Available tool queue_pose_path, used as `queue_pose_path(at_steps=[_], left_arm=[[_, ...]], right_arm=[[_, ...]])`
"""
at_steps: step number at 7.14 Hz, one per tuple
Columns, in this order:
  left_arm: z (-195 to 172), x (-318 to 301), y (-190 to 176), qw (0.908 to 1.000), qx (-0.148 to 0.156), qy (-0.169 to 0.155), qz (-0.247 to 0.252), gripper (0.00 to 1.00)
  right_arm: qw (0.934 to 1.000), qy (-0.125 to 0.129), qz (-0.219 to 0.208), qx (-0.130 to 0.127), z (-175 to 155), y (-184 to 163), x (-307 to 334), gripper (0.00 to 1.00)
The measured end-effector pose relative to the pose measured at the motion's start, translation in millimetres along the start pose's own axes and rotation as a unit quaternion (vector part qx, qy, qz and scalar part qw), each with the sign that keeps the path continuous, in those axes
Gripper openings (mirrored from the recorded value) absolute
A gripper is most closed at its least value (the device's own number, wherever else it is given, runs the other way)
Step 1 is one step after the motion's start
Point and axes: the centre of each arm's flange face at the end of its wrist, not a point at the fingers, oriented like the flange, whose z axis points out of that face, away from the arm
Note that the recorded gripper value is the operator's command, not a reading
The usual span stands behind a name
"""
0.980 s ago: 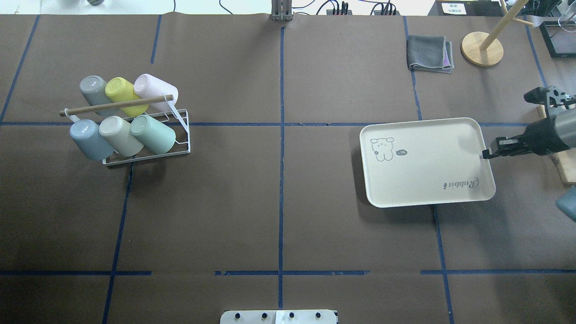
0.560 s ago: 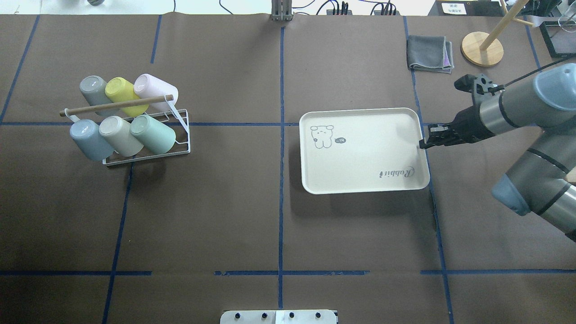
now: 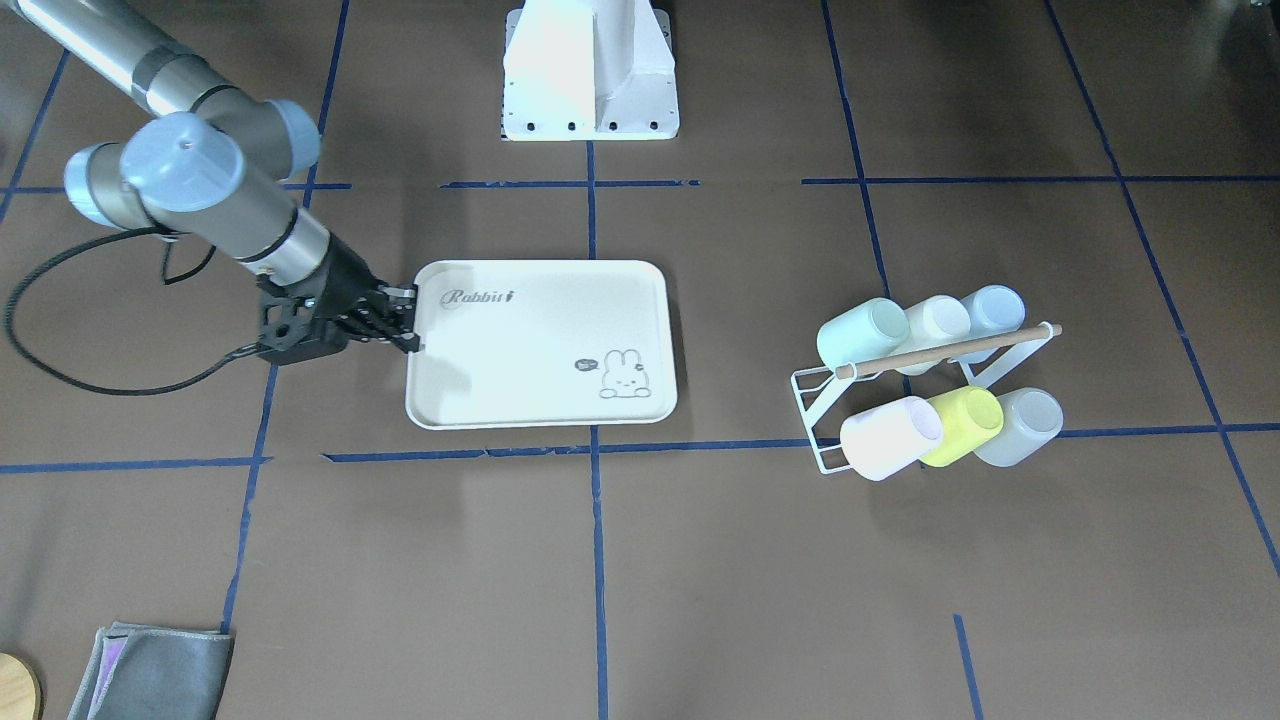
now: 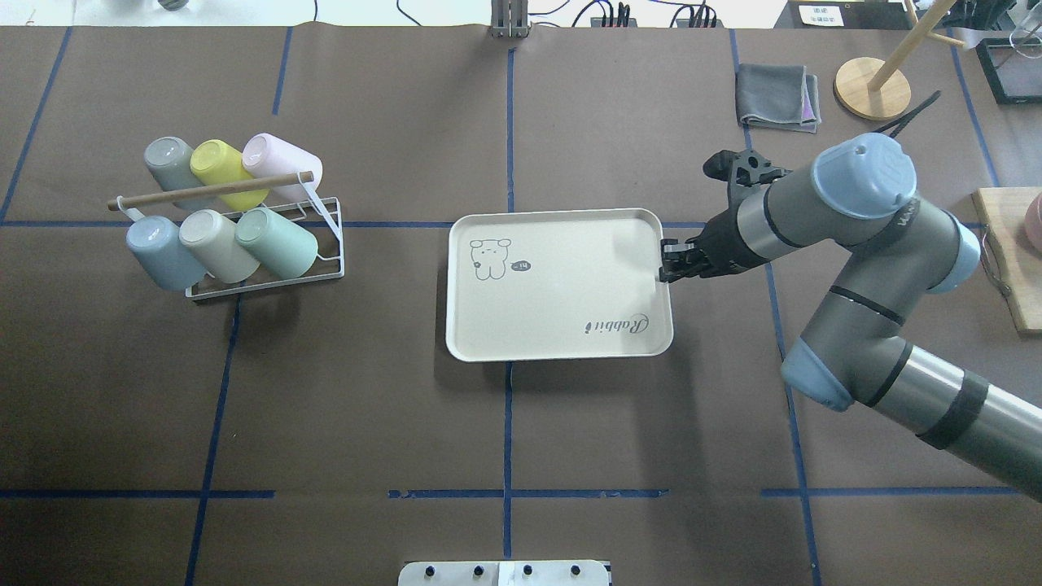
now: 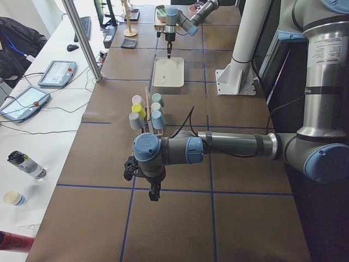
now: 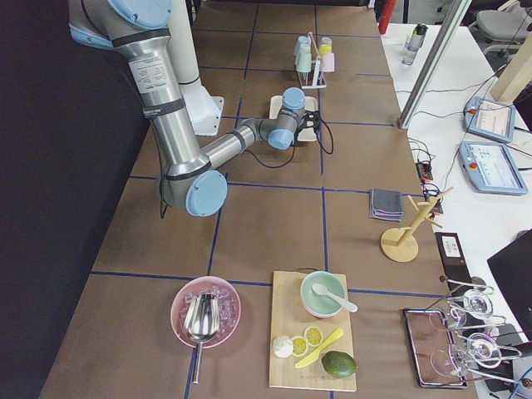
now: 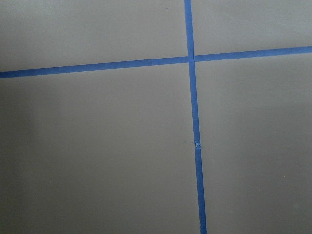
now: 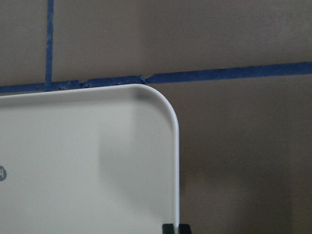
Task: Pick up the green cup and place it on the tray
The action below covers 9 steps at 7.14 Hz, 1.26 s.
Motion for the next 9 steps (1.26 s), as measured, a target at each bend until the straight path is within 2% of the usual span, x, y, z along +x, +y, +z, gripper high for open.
queue_pose_path(at_steps=[3, 7, 8, 9], left_arm=[[0.4, -0.5, 0.1, 1.0000, 0.000, 0.000, -0.001, 1.00], [2.2, -1.7, 0.4, 1.0000, -0.002, 0.000, -0.002, 1.00], [2.4, -1.9, 0.6, 1.0000, -0.002, 0.000, -0.002, 1.00], [2.7, -2.1, 0.9, 1.0000, -0.003, 0.000, -0.002, 1.00]], right_arm=[[0.9999, 0.010, -0.007, -0.006, 27.0, 28.6, -15.1, 0.00], [0.9998, 0.019, -0.008, -0.009, 34.9, 38.2, -8.7, 0.00], [0.9997, 0.020, -0.007, -0.008, 34.5, 38.6, -5.8, 0.06], [0.9997, 0.021, -0.007, -0.007, 34.2, 38.7, -4.5, 0.49]])
